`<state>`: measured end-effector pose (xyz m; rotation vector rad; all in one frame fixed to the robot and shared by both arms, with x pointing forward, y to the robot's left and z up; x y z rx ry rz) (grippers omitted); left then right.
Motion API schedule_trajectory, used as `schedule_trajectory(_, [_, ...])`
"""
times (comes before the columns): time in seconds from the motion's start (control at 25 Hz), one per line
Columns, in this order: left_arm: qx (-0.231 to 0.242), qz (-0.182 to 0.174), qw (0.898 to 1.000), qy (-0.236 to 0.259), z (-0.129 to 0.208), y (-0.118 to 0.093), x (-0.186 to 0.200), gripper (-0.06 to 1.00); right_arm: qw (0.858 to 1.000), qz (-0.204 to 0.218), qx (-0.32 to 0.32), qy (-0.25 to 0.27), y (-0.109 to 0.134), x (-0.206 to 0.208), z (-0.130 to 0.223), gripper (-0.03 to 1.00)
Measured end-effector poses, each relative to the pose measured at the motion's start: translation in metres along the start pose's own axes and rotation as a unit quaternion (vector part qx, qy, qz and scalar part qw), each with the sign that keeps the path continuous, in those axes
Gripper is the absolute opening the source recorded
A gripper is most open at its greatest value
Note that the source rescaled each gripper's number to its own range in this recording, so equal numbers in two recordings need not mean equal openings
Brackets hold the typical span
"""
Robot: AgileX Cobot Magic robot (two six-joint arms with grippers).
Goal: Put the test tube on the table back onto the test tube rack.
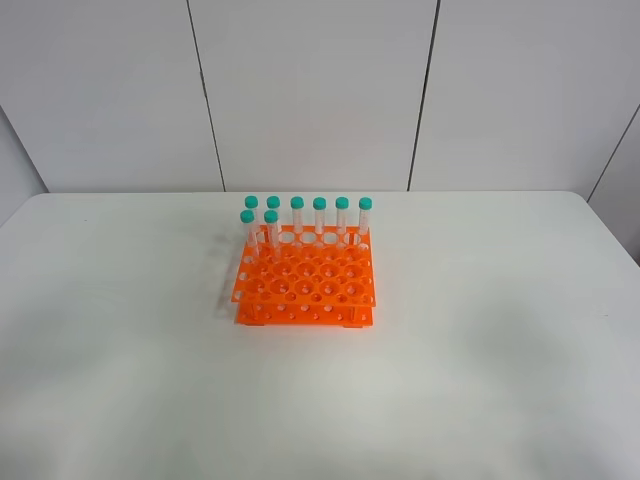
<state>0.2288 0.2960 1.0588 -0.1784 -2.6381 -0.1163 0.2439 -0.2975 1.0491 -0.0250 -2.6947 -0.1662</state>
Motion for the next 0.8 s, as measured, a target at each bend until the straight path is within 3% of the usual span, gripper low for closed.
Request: schedule_trajectory(0.8, [0.0,0.0,1.0,0.0,0.0,0.0,0.0,1.0,1.0,0.0,0.0,0.0,0.0,0.0,0.0,0.46])
Point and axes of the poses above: a point on each arm's last joint axis where the gripper is mounted, x pointing back along that axis away from the gripper, y along the wrist's bending axis when the last joint is at zero, z = x × y, the point moved 1 cm from there along -x, pointing out along that axis toward the gripper, and after that the axes turned 6 degrees about -x, right-handed, at the moved point
